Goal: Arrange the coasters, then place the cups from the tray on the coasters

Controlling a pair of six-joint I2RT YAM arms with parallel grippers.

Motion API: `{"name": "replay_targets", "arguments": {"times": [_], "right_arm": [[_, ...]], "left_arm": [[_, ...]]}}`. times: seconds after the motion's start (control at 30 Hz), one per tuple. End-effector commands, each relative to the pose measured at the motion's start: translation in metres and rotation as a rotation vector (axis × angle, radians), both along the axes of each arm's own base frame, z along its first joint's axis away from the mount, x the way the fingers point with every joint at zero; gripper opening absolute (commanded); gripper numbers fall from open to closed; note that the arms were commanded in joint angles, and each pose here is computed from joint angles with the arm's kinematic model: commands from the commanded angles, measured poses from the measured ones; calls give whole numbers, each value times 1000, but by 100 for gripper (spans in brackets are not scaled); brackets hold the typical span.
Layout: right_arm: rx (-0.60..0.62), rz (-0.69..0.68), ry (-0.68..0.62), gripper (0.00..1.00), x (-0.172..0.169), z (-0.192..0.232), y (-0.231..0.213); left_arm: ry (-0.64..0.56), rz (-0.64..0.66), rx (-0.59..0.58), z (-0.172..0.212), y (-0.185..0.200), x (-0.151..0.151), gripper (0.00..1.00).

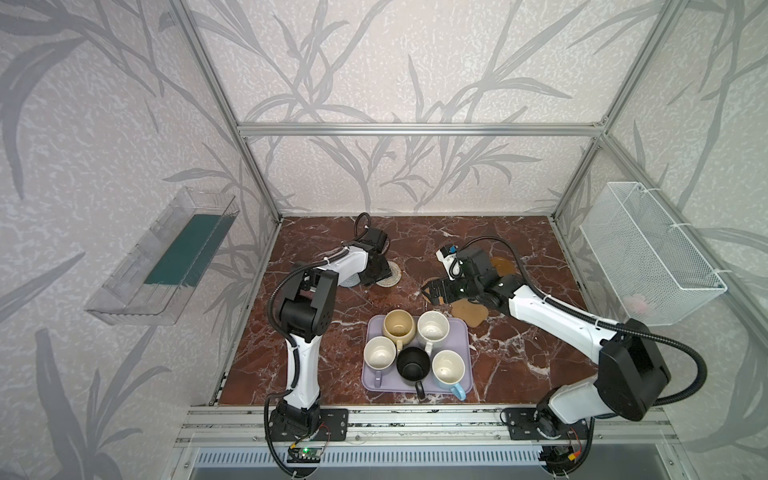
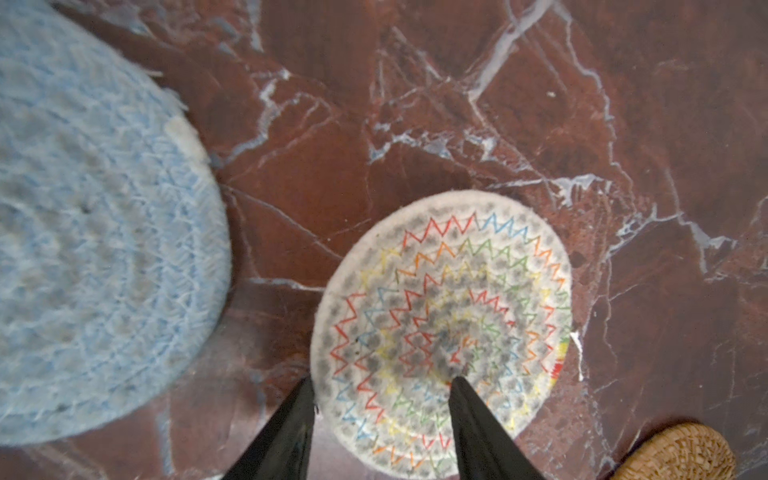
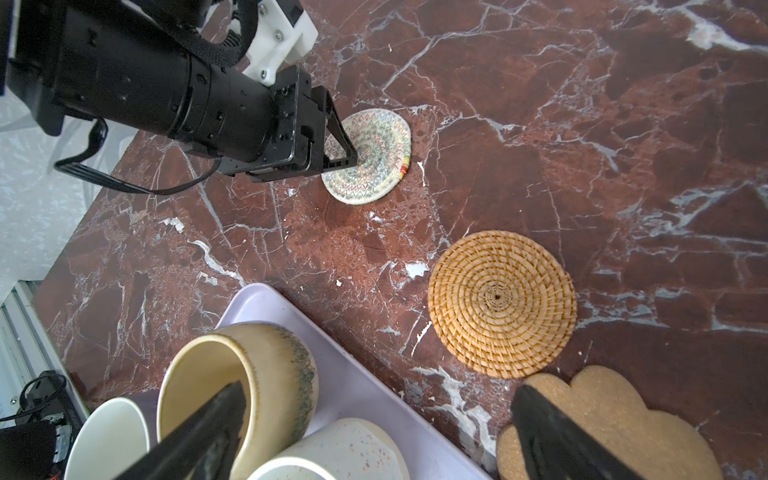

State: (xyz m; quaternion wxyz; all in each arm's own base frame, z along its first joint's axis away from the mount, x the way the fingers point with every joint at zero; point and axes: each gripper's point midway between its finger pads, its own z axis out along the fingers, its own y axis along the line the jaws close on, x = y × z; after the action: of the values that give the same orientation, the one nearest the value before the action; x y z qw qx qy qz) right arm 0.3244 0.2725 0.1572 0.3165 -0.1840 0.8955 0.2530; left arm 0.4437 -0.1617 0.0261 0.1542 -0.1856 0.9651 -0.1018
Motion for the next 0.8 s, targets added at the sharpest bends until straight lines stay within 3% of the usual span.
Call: {"name": "replay_targets", "arguments": {"times": [0.0,0.27,0.7,0.77], "right_arm": [[-18,-2,-2,99,0,-1,-1],[-23,-13,-14,99,-1,2,-5],[-42,-36,-21,99,-2,9,-12],[-59,-74,-21,99,-1,10,-20]], "left_arm": [[46,17,0,-13,-2,-7,54],[9,8,-16,0,-5,-2,62],[-104,-7,-28,69,-2,6,76],[-138,-13,-49,87,-3,3,84]]}}
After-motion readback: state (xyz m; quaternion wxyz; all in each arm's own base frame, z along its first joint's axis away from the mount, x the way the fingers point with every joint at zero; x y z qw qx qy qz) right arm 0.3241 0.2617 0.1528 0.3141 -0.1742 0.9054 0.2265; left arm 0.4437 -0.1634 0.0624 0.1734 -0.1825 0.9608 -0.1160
